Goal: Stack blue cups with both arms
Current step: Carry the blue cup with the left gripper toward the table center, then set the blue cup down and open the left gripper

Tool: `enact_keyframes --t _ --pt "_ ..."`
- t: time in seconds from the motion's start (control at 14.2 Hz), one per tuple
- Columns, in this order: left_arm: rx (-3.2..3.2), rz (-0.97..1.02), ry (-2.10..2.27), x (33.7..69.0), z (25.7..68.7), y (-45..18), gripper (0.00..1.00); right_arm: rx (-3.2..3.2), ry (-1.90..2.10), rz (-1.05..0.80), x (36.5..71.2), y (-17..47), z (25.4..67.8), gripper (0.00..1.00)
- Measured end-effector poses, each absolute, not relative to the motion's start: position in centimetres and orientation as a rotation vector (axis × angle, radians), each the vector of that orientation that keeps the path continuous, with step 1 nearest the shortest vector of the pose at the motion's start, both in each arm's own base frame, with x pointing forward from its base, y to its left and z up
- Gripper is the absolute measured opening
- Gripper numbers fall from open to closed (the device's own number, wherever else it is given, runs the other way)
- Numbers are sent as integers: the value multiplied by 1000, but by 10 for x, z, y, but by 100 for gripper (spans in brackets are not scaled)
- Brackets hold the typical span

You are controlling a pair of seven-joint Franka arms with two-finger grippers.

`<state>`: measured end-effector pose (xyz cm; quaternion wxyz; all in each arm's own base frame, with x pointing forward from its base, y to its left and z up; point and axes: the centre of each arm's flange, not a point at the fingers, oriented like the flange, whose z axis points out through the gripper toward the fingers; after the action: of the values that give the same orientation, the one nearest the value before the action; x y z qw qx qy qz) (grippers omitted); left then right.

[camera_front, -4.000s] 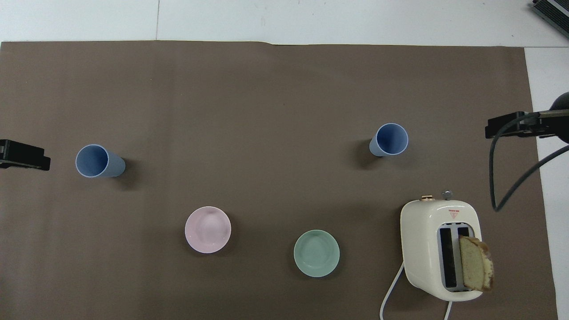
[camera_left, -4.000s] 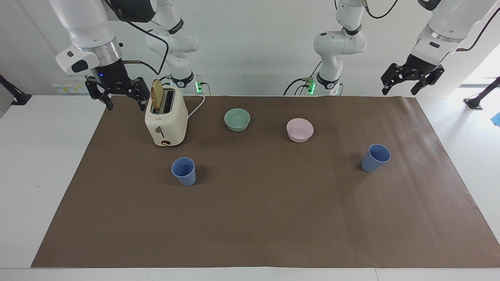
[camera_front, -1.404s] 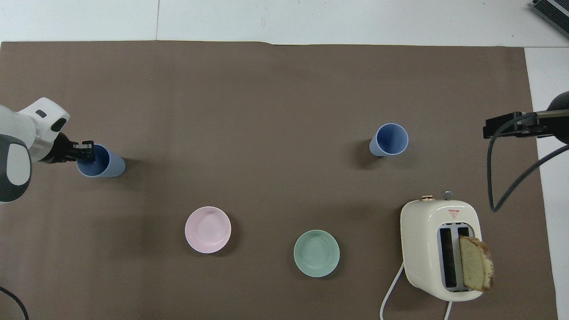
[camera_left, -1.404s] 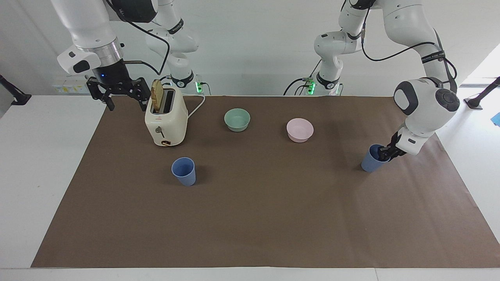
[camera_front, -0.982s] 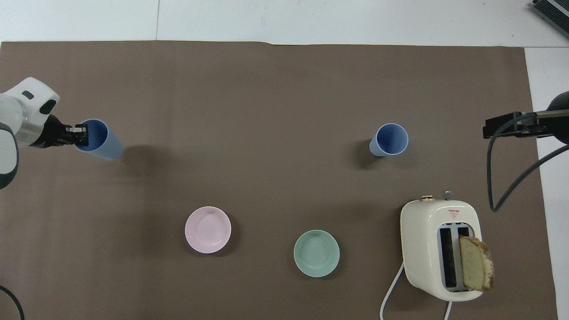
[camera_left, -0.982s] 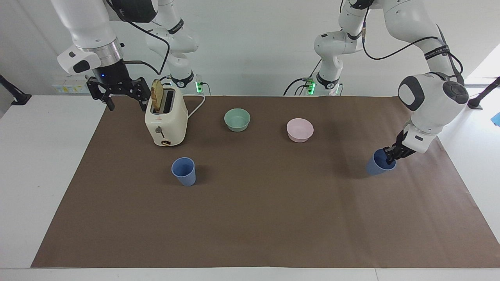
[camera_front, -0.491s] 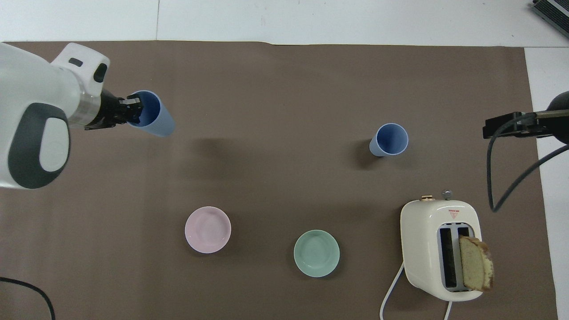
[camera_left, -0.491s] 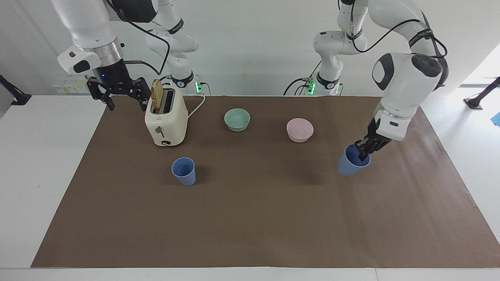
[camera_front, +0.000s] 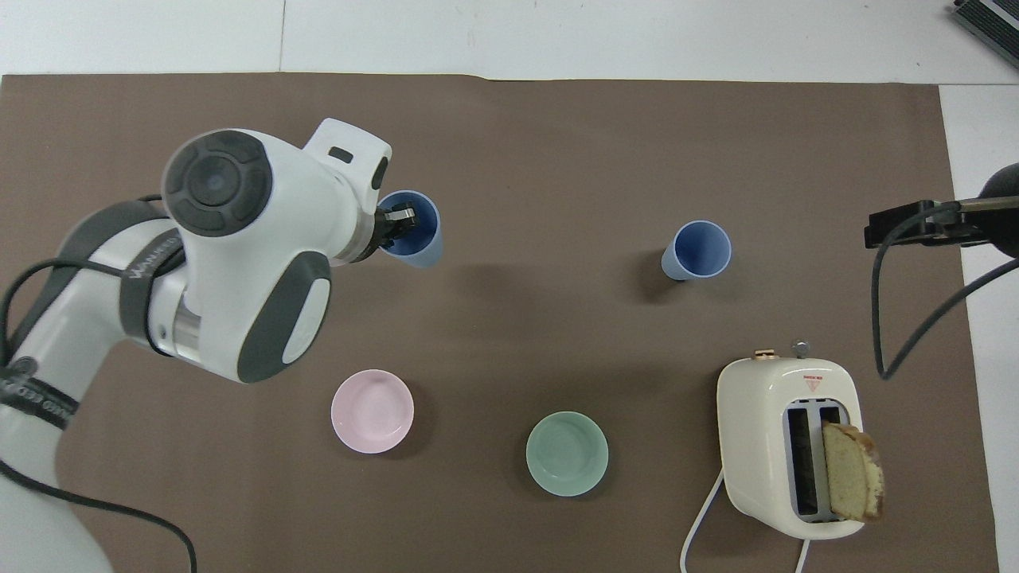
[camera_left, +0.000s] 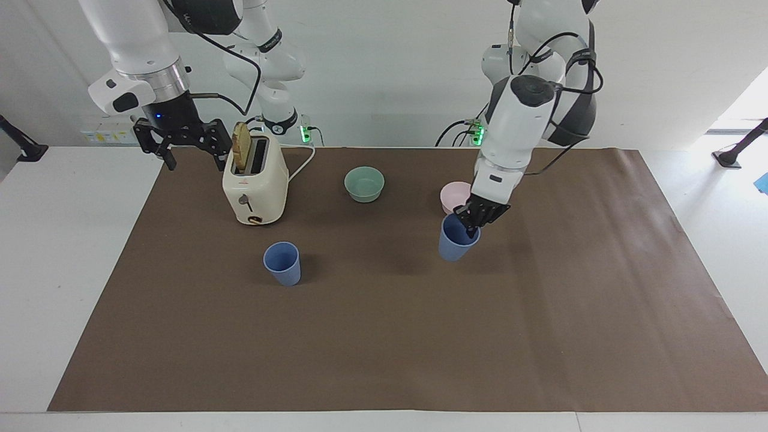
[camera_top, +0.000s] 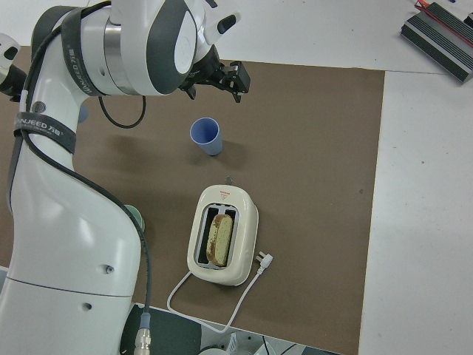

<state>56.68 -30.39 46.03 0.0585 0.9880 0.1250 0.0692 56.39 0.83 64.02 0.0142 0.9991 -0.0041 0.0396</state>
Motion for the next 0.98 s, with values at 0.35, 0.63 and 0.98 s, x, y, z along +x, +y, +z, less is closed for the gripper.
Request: enact_keyframes --t 0.35,0.63,0.98 --pt "3044 224 272 554 403 -338 4 3111 -11 123 564 9 640 100" --pt "3023 255 239 542 384 -346 4 3111 -11 123 564 9 640 100" --pt "3016 260 208 530 373 -358 4 3111 -11 123 564 9 640 100"
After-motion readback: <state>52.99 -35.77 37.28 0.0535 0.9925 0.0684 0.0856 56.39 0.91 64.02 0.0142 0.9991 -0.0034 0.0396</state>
